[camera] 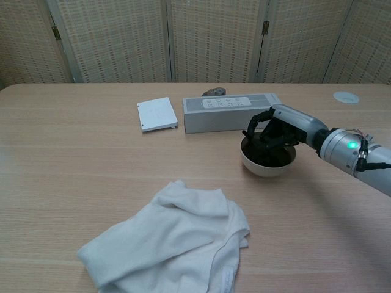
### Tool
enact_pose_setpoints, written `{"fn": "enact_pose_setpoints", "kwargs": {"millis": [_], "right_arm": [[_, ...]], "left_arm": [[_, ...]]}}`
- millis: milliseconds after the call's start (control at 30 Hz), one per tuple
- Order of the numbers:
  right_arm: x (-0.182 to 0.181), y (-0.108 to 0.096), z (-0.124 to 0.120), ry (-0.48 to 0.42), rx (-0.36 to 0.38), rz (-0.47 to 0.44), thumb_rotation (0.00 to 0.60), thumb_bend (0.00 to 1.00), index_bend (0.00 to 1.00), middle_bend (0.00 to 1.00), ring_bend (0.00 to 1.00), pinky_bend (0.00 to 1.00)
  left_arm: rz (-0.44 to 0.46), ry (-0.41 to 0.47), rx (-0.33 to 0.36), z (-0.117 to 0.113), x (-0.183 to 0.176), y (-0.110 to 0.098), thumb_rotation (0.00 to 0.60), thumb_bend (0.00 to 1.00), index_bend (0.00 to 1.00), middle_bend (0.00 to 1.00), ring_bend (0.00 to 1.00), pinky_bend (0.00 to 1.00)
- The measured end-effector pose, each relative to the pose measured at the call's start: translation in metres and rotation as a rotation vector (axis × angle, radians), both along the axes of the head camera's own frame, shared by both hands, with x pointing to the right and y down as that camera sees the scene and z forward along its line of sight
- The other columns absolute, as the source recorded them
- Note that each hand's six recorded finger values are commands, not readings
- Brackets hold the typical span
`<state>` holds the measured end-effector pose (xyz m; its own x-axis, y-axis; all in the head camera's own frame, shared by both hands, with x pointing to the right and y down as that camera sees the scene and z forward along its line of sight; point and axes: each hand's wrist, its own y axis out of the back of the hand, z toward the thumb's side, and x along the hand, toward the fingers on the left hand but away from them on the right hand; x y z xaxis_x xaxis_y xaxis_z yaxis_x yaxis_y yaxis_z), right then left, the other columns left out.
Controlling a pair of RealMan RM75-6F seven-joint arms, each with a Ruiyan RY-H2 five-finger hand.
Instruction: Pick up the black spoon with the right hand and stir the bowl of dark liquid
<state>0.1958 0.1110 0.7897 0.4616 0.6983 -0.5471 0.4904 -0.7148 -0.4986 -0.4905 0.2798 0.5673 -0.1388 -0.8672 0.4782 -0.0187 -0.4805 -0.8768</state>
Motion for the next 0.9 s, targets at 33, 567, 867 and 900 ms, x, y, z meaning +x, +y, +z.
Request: {"fn": "enact_pose_setpoints", "kwargs": {"millis": [33,567,867,900], "right_arm": [[-0.004,-0.001,0.001,-0.002,0.000,-0.004,0.600,0.44,0.78,0.95,1.00,1.00],[-0.015,0.019,0.003,-0.044,-0.023,-0.042,0.600,0.44,0.79,0.95,1.00,1.00],[0.006,0.021,-0.001,-0.035,-0.018,-0.026,0.600,0.44,0.79,0.95,1.00,1.00],[0.007,0.020,-0.001,-0.032,-0.016,-0.022,0.600,0.44,0.79,0.95,1.00,1.00]], "left_arm": [[-0.001,-0.001,0.000,0.000,0.000,0.000,0.600,0.16,0.09,0.03,0.09,0.16],[-0.016,-0.007,-0.006,0.000,-0.006,0.005,0.600,0.16,0.09,0.03,0.09,0.16],[-0.006,-0.002,-0.008,0.003,-0.002,0.003,0.600,0.16,0.09,0.03,0.09,0.16],[-0.005,-0.002,-0.008,0.003,-0.002,0.003,0.600,0.16,0.09,0.03,0.09,0.16]]}}
